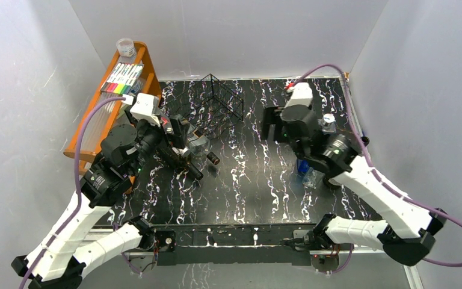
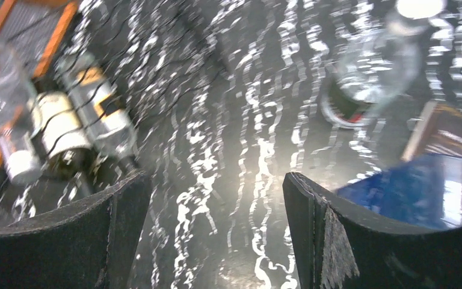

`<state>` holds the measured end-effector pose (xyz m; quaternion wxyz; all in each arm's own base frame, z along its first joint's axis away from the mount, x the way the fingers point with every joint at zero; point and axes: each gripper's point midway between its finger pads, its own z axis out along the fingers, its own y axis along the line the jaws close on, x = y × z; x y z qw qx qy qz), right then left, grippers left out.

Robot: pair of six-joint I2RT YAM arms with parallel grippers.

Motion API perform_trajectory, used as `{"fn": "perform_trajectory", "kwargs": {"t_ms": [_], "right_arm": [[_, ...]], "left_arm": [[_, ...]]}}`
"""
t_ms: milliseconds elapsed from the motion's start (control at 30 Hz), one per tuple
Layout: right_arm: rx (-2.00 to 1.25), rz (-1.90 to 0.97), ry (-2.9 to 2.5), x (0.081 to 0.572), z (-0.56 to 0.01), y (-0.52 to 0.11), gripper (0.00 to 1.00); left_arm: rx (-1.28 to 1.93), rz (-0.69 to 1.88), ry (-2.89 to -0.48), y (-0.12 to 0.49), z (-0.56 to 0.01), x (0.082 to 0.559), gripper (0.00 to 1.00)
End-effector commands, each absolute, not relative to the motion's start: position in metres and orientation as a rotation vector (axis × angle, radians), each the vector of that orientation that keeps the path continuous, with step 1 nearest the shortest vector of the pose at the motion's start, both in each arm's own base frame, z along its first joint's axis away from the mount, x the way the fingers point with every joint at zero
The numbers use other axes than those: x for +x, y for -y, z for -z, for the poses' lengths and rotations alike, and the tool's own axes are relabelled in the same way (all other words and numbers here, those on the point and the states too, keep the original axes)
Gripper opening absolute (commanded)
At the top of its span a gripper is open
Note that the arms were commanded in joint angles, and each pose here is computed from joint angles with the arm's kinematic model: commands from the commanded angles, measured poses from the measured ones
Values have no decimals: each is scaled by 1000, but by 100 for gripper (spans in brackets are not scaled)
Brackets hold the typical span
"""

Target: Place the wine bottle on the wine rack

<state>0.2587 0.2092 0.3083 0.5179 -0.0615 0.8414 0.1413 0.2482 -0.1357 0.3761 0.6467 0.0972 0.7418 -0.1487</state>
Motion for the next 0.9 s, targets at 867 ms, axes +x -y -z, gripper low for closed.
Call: {"fn": "perform_trajectory", "kwargs": {"t_ms": [867], "right_arm": [[418, 267, -2077, 229, -280, -35, 92]], "left_arm": [[250, 356, -1774, 155, -337, 262, 98]]}}
